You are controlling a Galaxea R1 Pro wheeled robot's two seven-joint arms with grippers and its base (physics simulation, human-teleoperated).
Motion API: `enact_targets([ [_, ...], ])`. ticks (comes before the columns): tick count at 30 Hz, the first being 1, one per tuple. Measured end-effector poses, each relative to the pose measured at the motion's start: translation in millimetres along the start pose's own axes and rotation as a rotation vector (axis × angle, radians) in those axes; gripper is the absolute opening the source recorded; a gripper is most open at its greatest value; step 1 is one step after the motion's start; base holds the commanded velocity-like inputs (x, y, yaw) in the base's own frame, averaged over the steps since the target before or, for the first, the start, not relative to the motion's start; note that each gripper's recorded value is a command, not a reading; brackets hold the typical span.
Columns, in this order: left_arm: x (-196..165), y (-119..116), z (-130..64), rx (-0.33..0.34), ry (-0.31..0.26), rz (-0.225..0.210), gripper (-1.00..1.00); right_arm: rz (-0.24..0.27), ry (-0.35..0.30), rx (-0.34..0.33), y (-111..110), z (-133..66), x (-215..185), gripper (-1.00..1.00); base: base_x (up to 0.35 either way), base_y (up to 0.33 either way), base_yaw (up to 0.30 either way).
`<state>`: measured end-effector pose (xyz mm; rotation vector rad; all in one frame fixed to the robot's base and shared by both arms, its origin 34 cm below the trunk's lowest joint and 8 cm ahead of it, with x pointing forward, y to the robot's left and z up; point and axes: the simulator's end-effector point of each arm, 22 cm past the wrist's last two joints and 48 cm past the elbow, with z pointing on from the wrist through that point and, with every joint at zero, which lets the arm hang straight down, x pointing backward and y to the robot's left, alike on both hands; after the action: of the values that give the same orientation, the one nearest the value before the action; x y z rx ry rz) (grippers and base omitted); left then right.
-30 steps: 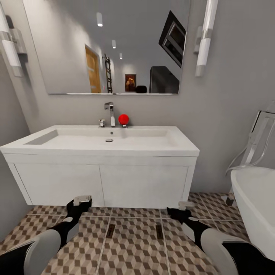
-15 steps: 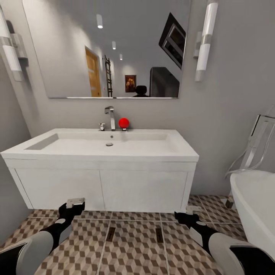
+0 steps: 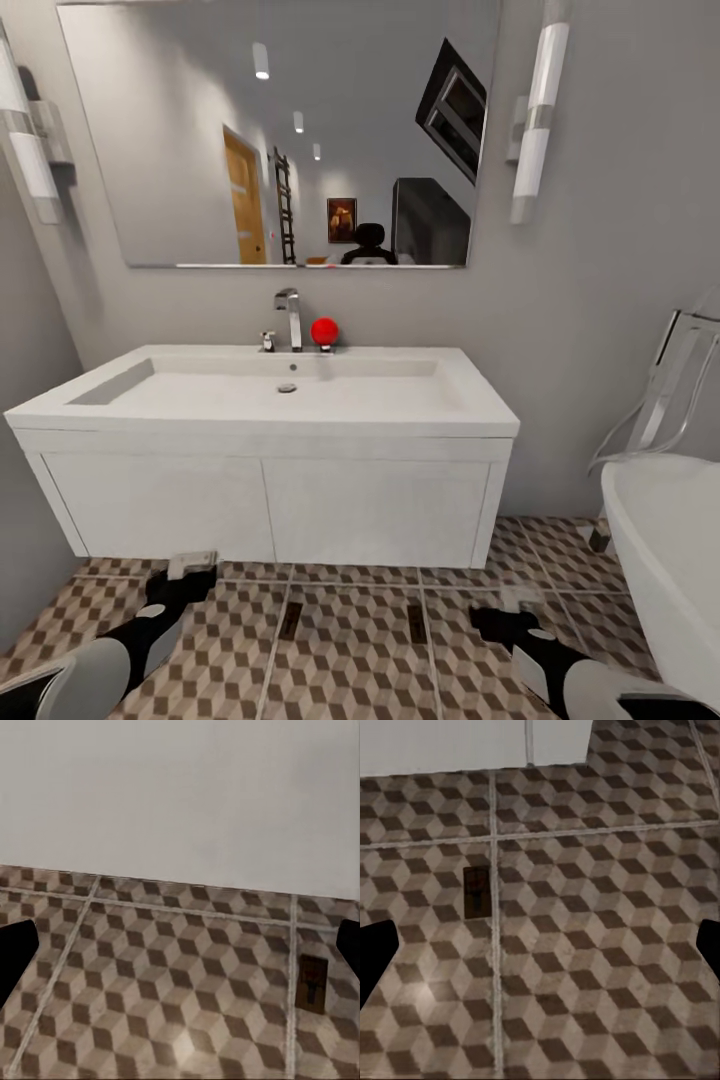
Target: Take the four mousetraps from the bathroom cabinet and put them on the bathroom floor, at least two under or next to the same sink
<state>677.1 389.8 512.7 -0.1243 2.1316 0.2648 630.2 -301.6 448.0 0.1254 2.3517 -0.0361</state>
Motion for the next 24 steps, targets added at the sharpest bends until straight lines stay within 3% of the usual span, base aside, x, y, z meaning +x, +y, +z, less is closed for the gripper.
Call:
enact_targets([
  [11, 34, 5, -22.0, -0.003, 0.078, 0.002, 1.0, -0.009, 0.114, 0.009, -7, -26.3, 67, 1.0, 0.0, 0.0, 0.0],
  [24, 66, 13, -50.6, -0.018, 0.157, -0.03, 1.0, -0.015, 0.18, 0.013, -11, -54.9, 97, 1.0, 0.0, 0.0, 0.0],
])
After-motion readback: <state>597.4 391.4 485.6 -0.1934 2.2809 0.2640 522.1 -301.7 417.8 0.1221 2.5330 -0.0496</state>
